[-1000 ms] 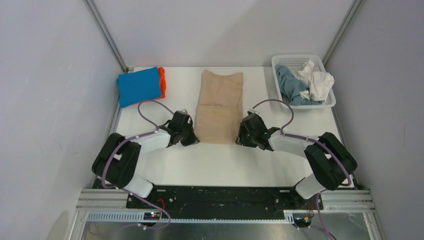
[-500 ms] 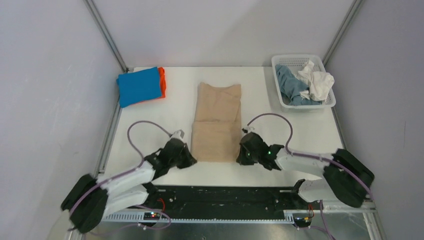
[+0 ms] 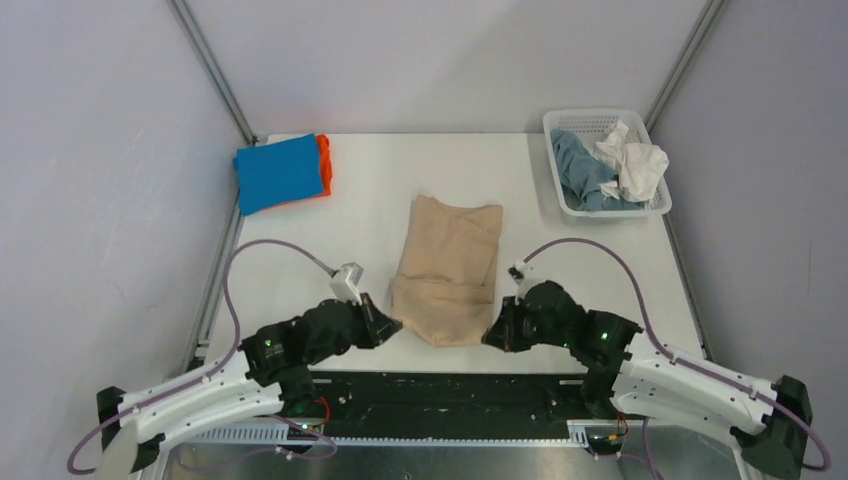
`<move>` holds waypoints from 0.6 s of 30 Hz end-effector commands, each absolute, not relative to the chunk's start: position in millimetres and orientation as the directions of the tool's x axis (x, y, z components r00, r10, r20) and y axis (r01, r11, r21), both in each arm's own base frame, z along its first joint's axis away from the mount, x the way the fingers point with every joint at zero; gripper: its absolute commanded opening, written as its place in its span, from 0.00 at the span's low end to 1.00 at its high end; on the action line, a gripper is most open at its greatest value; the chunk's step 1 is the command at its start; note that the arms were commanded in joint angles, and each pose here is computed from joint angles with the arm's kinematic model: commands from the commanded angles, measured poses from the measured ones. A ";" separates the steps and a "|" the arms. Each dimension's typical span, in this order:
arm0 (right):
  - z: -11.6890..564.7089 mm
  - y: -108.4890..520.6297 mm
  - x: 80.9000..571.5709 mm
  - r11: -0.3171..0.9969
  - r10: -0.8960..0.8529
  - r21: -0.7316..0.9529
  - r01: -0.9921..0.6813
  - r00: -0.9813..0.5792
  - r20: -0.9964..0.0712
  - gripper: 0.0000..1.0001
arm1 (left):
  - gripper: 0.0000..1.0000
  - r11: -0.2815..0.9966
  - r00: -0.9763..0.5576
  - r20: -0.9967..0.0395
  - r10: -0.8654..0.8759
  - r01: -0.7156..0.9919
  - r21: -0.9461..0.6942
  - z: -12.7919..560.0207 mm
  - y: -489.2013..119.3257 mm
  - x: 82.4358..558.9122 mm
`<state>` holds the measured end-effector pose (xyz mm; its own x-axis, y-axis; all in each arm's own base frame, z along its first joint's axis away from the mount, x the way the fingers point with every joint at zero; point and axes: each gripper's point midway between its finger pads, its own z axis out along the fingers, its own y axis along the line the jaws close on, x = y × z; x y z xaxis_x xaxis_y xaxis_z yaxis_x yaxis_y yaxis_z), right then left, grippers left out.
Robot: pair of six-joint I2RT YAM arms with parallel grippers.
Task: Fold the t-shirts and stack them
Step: Grab one side of the 2/3 rectangular tshirt with both arms, then fold the long partially folded tshirt into a neat square
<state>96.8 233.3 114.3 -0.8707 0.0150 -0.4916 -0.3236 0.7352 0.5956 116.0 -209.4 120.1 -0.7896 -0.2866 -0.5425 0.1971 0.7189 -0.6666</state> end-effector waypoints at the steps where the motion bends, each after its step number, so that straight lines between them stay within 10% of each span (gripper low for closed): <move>1: 157.8 230.3 126.8 0.679 0.083 0.644 -0.351 -0.835 -0.543 0.00 | 0.00 0.790 -0.618 -0.715 -0.328 0.236 -0.566 183.3 -203.6 160.4; 18: 208.8 197.1 277.6 0.657 0.325 0.712 -0.246 -0.760 -0.563 0.00 | 0.00 0.912 -0.501 -0.818 -0.282 0.125 -0.391 250.3 -202.0 320.7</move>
<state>247.5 199.1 178.3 -0.8094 0.3150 -0.4956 -0.1717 0.6802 0.7126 280.2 -207.5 216.3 -0.5852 -0.2730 -0.7635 0.1051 0.9081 -0.4053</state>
